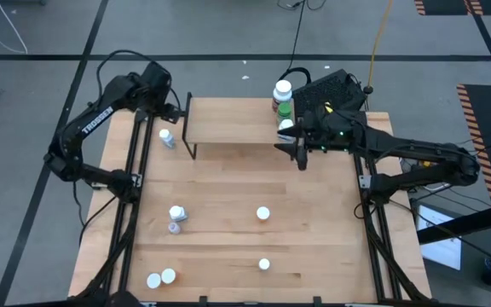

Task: Pick and place medicine bottles onto shelf by color
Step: Put the top white medicine bottle on the shelf

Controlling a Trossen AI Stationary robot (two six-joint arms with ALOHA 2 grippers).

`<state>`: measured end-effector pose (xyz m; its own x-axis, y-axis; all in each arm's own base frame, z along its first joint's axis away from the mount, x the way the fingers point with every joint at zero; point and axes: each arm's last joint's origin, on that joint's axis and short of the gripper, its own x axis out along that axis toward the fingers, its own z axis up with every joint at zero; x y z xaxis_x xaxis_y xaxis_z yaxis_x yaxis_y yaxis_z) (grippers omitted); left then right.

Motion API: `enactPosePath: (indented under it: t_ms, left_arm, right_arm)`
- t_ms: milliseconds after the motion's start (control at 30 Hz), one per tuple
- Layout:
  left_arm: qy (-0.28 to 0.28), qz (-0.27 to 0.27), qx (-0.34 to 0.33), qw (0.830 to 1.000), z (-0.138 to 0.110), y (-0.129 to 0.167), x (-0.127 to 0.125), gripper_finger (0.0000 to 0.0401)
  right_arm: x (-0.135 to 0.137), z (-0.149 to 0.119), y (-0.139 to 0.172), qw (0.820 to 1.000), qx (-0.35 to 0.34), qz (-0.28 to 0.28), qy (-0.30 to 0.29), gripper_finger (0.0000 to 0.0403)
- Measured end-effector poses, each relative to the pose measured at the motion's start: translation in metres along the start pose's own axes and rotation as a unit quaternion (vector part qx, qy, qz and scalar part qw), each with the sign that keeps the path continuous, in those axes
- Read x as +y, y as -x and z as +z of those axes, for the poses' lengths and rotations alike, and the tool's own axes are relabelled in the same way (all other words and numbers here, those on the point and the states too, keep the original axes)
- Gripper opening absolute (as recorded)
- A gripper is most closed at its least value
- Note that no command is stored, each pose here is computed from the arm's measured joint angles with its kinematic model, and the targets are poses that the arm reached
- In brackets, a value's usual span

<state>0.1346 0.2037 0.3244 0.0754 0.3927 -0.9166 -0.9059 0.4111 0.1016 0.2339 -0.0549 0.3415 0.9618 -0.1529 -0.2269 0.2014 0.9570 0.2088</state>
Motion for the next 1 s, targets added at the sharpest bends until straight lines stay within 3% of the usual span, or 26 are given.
enactPosePath:
  t_ms: [100,200,333,567,767,1000]
  left_arm:
    - [-0.013,0.002,0.026,1.0,0.002,-0.009,0.001,0.0232]
    - [-0.097,-0.001,0.051,0.994,0.0,-0.013,0.0,0.0232]
    - [-0.222,-0.012,0.066,0.973,-0.004,-0.012,-0.005,0.0232]
    - [-0.356,-0.061,0.116,0.925,-0.018,-0.014,-0.008,0.0232]
    - [-0.361,-0.063,0.145,0.919,-0.033,-0.044,-0.011,0.0232]
    - [-0.319,-0.003,0.142,0.937,-0.05,-0.084,-0.011,0.0232]
  right_arm:
    - [0.007,0.004,0.008,1.0,-0.015,0.015,0.006,0.0231]
    - [0.013,0.006,0.014,0.999,-0.024,0.027,0.019,0.0231]
    - [0.017,0.008,0.02,0.998,-0.033,0.035,0.037,0.0231]
    - [0.017,0.008,0.02,0.998,-0.033,0.035,0.035,0.0231]
    - [0.018,0.008,0.02,0.999,-0.032,0.034,0.006,0.0231]
    - [0.02,0.007,0.019,0.999,-0.032,0.03,-0.004,0.0231]
